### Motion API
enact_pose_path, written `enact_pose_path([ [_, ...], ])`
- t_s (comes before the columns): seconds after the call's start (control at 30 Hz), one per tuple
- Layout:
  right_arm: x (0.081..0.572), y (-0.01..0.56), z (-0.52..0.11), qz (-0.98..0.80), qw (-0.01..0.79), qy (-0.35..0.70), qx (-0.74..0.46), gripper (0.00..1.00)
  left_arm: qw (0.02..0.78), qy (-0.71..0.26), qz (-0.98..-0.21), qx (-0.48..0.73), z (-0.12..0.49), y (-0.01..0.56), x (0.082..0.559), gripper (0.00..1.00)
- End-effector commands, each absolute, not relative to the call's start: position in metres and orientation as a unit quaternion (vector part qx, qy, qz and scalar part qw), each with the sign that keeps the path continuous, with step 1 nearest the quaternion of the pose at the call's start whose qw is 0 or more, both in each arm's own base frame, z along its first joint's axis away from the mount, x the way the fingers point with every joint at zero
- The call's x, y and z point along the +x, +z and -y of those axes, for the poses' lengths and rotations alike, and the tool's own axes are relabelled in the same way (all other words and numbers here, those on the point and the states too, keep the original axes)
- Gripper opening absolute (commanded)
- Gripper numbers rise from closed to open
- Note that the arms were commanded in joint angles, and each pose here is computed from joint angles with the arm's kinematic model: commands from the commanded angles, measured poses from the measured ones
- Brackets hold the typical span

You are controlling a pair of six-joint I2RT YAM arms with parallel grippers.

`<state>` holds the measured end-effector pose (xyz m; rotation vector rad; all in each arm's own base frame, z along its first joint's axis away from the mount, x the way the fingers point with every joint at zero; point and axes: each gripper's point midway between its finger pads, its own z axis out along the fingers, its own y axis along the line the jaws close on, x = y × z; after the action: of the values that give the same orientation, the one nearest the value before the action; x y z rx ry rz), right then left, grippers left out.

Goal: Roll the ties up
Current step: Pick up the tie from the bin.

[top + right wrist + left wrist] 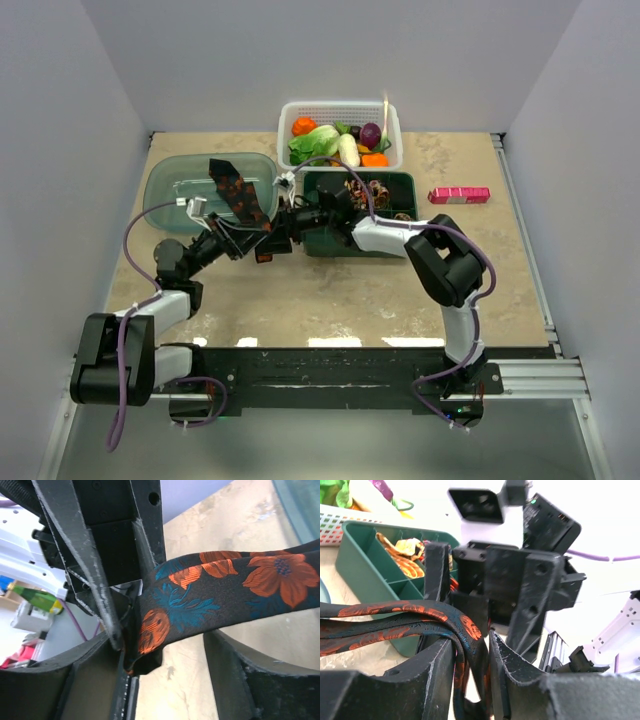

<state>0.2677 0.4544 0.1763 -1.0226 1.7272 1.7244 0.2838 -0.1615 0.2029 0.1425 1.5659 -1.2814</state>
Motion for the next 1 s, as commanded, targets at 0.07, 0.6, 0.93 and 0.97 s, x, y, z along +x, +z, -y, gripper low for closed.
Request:
enact_pose_path([
  [0.07,0.258,0.219,-0.467,-0.576,0.258,0.674,-0.385,0.58,0.547,-0.553,-0.623,0.081,0.163,0.222,0.278,0.38],
  [0.6,0.292,0.272,-0.467,-0.589,0.344,0.662,-0.311,0.00,0.580,-0.444,-0.683,0.006,0.134,0.235,0.324,1.00],
  [0.93,0.366,0.323,-0.406,-0.656,0.475,0.583,-0.053,0.00,0.637,-0.389,-0.666,-0.009,0.115,0.297,0.321,1.00],
  [0.97,0.371,0.321,-0.399,-0.669,0.470,0.575,-0.030,0.00,0.636,-0.393,-0.664,-0.009,0.116,0.297,0.321,1.00],
])
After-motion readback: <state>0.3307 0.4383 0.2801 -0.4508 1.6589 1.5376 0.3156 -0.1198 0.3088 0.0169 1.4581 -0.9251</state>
